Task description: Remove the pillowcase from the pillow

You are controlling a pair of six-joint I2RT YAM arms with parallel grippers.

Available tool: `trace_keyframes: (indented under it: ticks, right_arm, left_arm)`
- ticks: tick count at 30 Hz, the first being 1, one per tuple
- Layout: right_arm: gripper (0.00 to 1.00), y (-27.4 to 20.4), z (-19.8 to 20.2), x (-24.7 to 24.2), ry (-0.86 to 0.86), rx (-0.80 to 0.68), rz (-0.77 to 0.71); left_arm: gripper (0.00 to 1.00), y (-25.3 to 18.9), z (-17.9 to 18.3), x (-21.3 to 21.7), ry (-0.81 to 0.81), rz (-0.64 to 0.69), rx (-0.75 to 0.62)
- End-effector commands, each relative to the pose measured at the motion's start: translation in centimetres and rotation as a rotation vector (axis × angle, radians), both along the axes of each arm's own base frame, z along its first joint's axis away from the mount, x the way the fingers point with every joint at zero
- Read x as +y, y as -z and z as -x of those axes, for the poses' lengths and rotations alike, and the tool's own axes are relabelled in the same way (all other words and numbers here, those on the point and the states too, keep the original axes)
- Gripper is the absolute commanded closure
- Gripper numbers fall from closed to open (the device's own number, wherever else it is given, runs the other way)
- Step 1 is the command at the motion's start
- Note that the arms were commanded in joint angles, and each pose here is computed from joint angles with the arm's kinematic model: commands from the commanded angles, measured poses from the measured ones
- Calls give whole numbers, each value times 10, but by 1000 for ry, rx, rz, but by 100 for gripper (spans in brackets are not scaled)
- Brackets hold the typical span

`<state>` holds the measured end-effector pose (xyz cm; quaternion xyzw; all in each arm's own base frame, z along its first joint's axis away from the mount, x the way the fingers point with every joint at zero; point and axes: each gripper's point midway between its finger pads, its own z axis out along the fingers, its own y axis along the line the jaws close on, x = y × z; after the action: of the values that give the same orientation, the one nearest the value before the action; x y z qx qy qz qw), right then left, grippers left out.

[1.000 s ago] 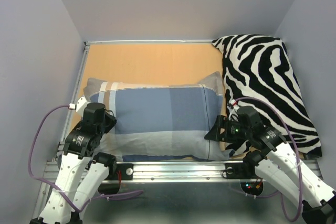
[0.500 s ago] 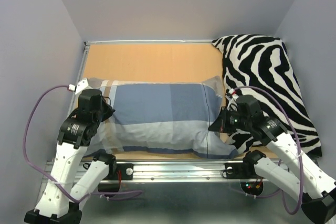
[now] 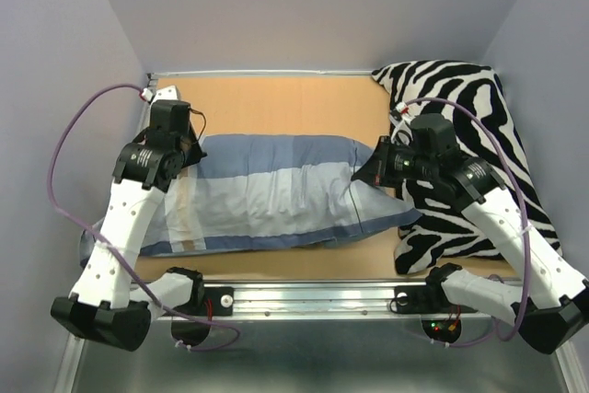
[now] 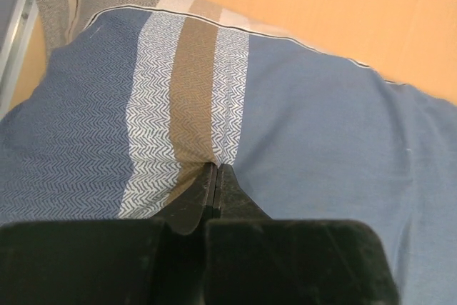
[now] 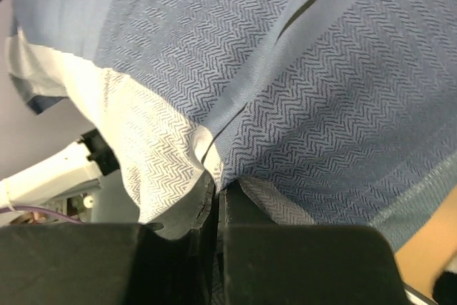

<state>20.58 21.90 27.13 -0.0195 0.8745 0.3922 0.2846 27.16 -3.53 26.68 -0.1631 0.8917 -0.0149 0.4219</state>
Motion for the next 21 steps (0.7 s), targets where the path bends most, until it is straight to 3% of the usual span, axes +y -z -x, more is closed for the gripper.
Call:
trace_keyframes:
  ticks: [1,3,8,12,15,19,21]
  right_arm:
    - [99,-97,-18,30,-57,-205,-227]
    - [99,-108,-24,36,-64,-210,-252]
    - [100,-145,-45,42,-29,-274,-279]
    - [99,-136,-67,52,-3,-239,-265]
    - [100,-139,-87,55,47,-247,-262]
    - [99,-150,-105,61,91,-248,-286]
    - [99,-150,-114,62,113,-252,-281]
  left_arm:
    - [100,-37,-42,-21,110,-7,-104]
    - [100,-45,-53,-21,119,-35,-108]
    - [82,-49,-83,-32,159,-42,-111]
    - [52,-60,-88,-46,230,-10,-141]
    - [37,-81,-77,-51,258,28,-226]
    - [34,-101,-50,-53,245,125,-298]
    - [34,-83,-35,-60,237,196,-278]
